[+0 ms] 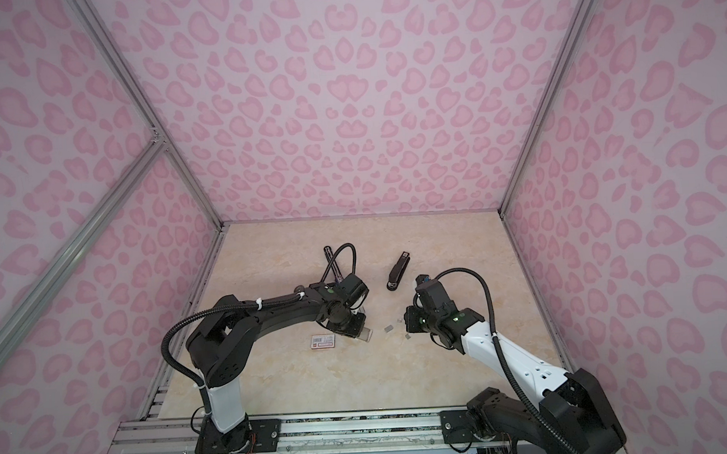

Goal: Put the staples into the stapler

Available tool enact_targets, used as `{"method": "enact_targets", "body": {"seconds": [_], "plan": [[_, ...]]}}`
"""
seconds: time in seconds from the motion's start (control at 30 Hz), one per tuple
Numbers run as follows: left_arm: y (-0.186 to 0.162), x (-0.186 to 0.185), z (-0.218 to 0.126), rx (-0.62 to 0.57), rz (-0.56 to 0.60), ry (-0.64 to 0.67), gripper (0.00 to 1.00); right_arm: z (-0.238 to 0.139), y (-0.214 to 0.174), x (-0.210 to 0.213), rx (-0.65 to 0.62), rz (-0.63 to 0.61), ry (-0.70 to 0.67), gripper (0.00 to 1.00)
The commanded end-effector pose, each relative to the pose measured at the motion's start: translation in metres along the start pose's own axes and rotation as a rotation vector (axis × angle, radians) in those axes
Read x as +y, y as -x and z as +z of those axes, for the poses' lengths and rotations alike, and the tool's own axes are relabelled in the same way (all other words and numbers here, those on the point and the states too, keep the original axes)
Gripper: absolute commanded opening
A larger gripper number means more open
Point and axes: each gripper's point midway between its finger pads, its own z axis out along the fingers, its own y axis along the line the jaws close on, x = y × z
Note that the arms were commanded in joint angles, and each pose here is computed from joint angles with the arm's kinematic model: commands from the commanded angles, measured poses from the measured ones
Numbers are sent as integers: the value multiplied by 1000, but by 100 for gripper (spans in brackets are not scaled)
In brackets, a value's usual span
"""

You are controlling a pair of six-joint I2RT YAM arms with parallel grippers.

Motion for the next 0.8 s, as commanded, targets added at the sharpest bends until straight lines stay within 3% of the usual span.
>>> {"method": "enact_targets", "body": {"seconds": [0.0, 0.1, 0.3, 0.5, 0.77], "plan": [[-1, 4, 4, 13, 11, 26, 20, -1, -1, -1, -3, 7, -2, 27], [-2, 5, 6, 17, 10, 30, 18, -2, -1, -3, -7, 11, -3, 27], [-4, 4, 7, 26, 18, 30, 4, -4, 1, -2, -21, 22, 8, 27], [-4, 0, -3, 15, 21, 13, 3, -9, 7, 1, -43, 33, 23, 27], [13, -31, -53, -93, 52, -138, 3, -28, 27, 19, -134, 56, 128, 33]]}}
